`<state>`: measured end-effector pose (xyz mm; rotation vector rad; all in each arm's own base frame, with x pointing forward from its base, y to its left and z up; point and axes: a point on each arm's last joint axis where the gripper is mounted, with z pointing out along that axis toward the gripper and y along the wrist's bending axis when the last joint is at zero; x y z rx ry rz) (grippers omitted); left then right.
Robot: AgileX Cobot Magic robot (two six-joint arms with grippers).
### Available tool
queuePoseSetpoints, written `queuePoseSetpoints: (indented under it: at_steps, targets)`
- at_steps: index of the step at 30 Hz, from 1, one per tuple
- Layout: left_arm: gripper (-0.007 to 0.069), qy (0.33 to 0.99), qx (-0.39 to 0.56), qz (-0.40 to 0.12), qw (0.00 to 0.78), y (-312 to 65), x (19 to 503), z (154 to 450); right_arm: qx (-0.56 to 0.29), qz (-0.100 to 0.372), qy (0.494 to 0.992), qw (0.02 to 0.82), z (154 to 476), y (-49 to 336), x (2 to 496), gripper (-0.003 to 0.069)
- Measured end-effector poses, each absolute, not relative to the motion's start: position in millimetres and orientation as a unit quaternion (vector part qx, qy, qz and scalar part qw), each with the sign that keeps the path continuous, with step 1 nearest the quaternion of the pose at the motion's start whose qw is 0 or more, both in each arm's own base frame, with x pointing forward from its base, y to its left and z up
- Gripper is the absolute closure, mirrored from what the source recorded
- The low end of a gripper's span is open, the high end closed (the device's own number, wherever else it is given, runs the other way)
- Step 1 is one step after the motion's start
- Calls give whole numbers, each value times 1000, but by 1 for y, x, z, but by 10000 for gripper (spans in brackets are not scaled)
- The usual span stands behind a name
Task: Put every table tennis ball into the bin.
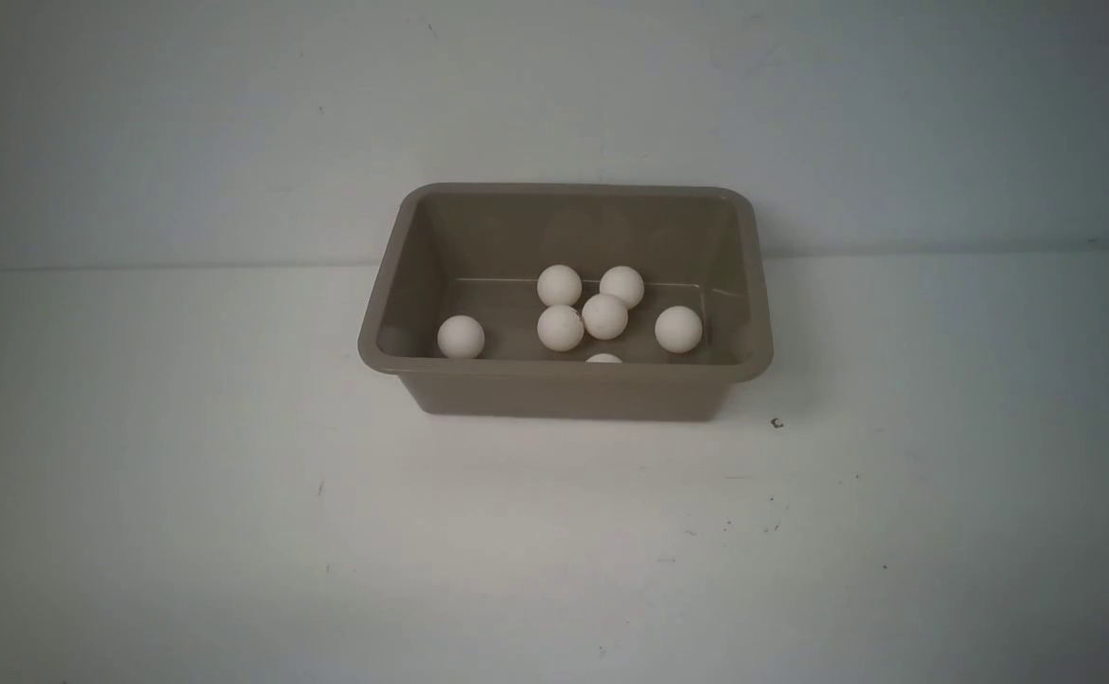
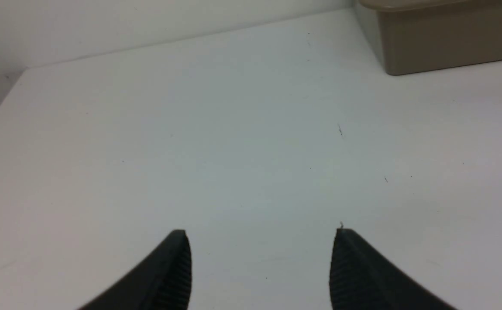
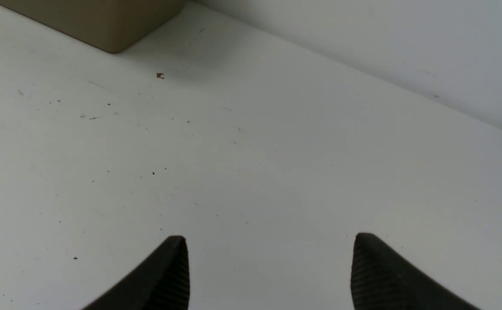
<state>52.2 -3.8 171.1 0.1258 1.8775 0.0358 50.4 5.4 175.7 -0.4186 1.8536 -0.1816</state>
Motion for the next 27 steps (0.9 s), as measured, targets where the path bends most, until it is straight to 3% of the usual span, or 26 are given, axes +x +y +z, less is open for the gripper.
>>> queuePoseSetpoints:
  at_steps: [10,24,27]
  targets:
    - [231,806,54,15,589,-4,52,171,-169,-72,793,581,176,5,51,197]
    - [231,806,54,15,589,-4,52,171,-45,63,784,616,180,9,53,197]
    - [231,806,54,15,589,-4,52,171,-38,68,784,616,180,9,53,197]
